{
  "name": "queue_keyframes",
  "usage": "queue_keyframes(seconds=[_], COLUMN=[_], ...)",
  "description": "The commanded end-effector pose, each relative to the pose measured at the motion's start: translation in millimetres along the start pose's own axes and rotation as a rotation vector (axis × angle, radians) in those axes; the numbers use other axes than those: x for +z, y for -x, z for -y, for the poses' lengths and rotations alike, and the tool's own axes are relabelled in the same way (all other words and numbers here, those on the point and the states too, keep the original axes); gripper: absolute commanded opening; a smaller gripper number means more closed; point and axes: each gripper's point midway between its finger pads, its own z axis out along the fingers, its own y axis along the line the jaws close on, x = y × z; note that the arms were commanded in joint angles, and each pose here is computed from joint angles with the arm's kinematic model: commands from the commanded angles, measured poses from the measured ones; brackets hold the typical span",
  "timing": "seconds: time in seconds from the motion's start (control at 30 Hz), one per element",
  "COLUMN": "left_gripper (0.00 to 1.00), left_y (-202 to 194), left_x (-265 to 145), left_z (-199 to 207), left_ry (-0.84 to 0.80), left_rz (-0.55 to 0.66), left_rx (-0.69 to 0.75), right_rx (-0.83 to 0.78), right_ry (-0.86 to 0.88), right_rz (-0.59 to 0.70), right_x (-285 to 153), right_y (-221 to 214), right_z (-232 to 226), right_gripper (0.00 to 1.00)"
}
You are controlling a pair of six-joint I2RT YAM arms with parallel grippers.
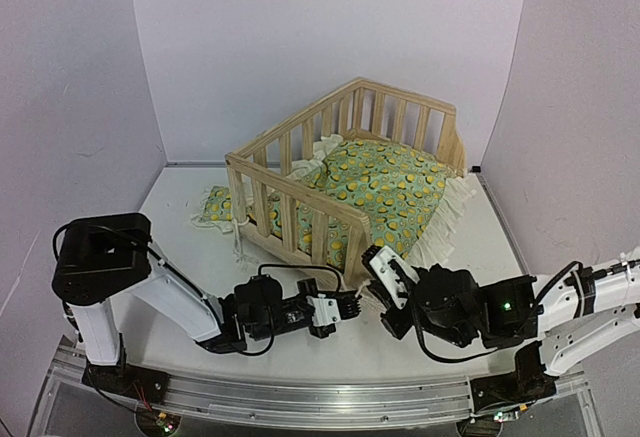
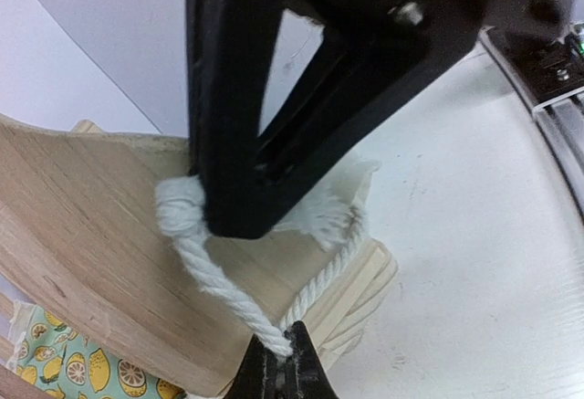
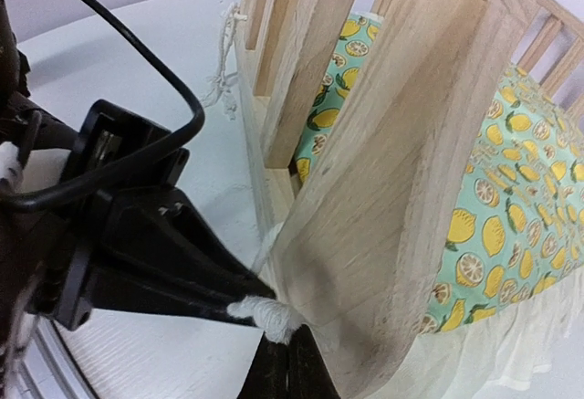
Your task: Set up the pet bed
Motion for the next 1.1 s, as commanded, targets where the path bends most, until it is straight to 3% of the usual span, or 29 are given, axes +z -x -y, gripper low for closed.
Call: queue_keyframes(seconds=[0.0, 0.17, 0.33, 0.7, 0.77, 0.87, 1.07], left_gripper=[0.00, 0.00, 0.00, 0.00, 0.00, 0.00, 0.00], left_y=[23, 30, 37, 52, 52, 50, 40], left_x=[-12, -23, -28, -29, -26, -23, -16], left_z=[10, 16, 8, -6, -8, -8, -12], left_ry=[-0.139, -0.260, -0.281, -0.269, -0.262, -0.260, -0.248], left_rz=[0.062, 0.106, 0.136, 0.171, 0.168, 0.163, 0.133], left_rx=[-0.080, -0.170, -0.218, -0.272, -0.277, -0.286, -0.320], right_rx=[-0.084, -0.108, -0.100, 0.160, 0.207, 0.267, 0.312], right_ry=[-0.104, -0.106, -0.086, -0.012, 0.004, 0.037, 0.102], right_rz=[0.136, 0.166, 0.137, 0.019, -0.013, -0.051, -0.134], right_x=[4, 18, 27, 27, 25, 21, 9], right_y=[46, 40, 17, -26, -26, -22, -16], right_z=[19, 18, 12, 4, 1, -4, -12], right_gripper=[0.00, 0.00, 0.00, 0.00, 0.03, 0.19, 0.29])
